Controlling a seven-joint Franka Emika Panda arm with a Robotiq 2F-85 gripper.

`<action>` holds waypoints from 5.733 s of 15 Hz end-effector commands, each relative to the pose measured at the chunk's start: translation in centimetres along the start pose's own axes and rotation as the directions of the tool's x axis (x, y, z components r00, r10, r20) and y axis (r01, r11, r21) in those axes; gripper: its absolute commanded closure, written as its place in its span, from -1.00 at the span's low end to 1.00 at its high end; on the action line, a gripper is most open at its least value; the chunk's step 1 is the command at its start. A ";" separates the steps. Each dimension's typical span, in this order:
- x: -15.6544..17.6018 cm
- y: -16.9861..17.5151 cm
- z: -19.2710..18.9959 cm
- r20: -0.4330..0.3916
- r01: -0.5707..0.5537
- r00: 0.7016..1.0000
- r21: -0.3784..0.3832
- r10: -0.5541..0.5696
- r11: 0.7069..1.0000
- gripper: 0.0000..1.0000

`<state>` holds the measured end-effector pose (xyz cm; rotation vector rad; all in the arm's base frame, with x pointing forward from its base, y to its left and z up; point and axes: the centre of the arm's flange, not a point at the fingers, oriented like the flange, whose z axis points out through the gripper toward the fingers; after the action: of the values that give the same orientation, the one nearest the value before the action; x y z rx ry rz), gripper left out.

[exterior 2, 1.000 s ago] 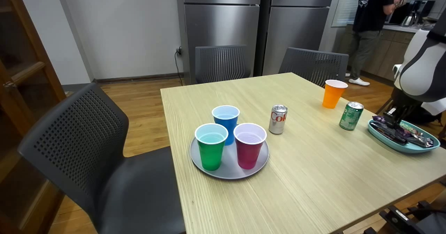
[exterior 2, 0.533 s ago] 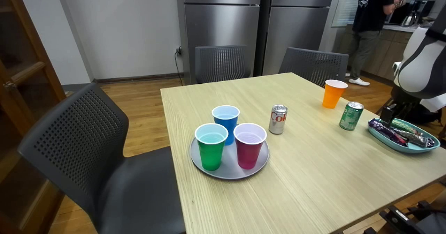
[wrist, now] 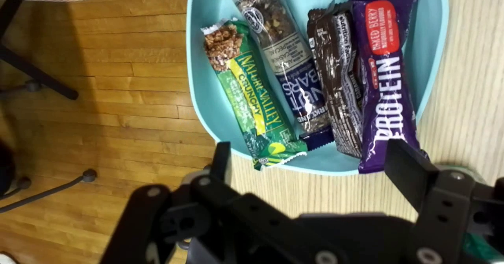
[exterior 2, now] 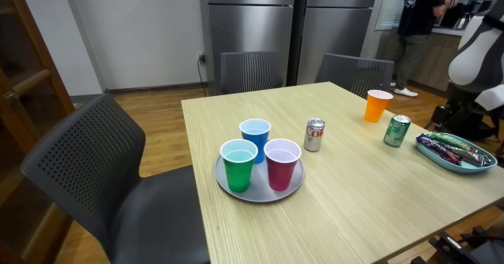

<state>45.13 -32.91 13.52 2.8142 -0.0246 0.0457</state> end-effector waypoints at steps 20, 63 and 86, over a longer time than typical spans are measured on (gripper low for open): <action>16.8 7.3 -6.8 0.151 -0.571 0.818 0.326 0.555 0.753 -1.00; 21.7 5.4 2.3 0.215 -0.691 0.722 0.276 0.658 0.668 -1.00; 18.2 4.7 1.8 0.155 -0.659 0.747 0.307 0.647 0.687 0.03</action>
<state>65.15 -39.18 12.33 2.9519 -1.1577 0.1553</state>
